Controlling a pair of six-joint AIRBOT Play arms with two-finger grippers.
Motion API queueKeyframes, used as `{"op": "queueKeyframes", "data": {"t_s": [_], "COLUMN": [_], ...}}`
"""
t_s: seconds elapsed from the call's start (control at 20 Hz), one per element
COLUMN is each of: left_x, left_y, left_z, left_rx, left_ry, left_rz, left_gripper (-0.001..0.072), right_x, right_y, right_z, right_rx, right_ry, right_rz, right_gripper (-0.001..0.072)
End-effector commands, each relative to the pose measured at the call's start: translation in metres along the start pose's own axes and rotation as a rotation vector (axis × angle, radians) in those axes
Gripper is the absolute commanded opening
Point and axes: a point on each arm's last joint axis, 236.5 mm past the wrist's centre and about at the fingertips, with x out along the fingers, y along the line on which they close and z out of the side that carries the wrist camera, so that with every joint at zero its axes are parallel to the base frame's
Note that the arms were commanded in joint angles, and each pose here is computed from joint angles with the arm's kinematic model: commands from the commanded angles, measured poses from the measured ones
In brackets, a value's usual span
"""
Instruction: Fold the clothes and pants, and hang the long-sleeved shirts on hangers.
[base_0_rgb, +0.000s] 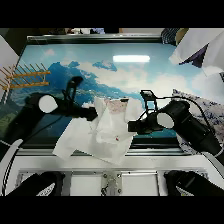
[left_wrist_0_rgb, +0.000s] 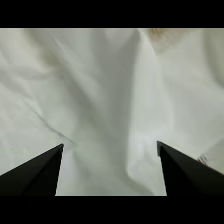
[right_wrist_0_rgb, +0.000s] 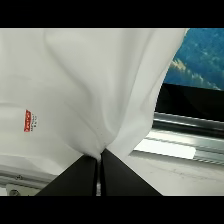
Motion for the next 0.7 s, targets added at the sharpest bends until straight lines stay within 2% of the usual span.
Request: {"op": "queueKeyframes", "data": {"t_s": [0.0,0.1,0.25,0.45,0.65], "left_x": [-0.041,-0.066,-0.083,-0.077,-0.083], "left_y": [0.083,0.153,0.250,0.337,0.368], "left_z": [0.059,0.076,0.069,0.028,-0.002], "left_rx": [0.002,0.002,-0.091,-0.307,-0.412], "left_ry": [-0.205,-0.275,-0.267,-0.190,-0.139], "left_rz": [0.229,0.432,0.619,0.685,0.712], "left_gripper": [0.0634,0.0635,0.0636,0.0635,0.0635], "right_x": [0.000,0.000,0.000,0.000,0.000], "right_y": [0.000,0.000,0.000,0.000,-0.002], "right_z": [0.000,-0.001,-0.001,-0.003,-0.009], "right_rx": [-0.001,-0.008,-0.008,-0.007,-0.018], "right_ry": [0.001,0.003,0.004,0.011,0.036], "right_rz": [0.000,-0.001,-0.001,0.001,-0.009], "right_gripper": [0.0023,0.0023,0.0023,0.0023,0.0023]}}
